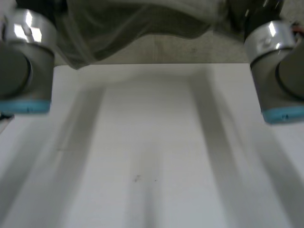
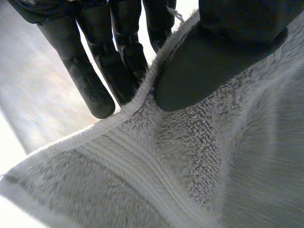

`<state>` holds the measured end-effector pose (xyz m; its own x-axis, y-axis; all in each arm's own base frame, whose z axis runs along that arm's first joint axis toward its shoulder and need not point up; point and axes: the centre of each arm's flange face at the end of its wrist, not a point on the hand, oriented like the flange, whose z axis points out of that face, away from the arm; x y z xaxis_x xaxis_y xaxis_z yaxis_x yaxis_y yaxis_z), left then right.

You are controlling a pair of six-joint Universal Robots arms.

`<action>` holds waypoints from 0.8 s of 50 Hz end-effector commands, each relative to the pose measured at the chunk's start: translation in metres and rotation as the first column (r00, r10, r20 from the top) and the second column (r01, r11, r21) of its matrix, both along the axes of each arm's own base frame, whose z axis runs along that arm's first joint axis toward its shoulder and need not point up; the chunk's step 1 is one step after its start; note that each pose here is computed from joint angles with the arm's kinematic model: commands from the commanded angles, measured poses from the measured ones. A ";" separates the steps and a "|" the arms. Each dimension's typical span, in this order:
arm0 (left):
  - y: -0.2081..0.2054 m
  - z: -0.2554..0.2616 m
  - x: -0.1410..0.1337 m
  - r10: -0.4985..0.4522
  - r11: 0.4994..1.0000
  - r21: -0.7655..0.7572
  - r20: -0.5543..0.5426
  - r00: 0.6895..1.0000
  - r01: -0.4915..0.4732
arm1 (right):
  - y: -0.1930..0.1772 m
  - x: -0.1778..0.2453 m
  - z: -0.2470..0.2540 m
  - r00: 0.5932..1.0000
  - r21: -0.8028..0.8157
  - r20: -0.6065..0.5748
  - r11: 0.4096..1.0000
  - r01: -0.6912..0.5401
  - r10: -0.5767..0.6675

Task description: Fold the laundry

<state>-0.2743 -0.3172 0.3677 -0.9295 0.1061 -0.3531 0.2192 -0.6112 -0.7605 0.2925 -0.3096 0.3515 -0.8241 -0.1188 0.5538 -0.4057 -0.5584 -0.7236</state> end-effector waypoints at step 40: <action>0.045 -0.214 0.028 -0.115 0.842 0.534 0.312 0.943 -0.074 | 0.025 -0.063 -0.180 0.998 0.778 0.002 0.627 0.042 -0.070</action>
<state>-0.2535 -0.2635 0.1393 -0.7494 0.4259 -0.5070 0.5083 -0.1206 -0.8527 0.2467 -0.2823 0.1696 -0.8214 -0.4905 0.2910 -0.4286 0.1942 -0.8824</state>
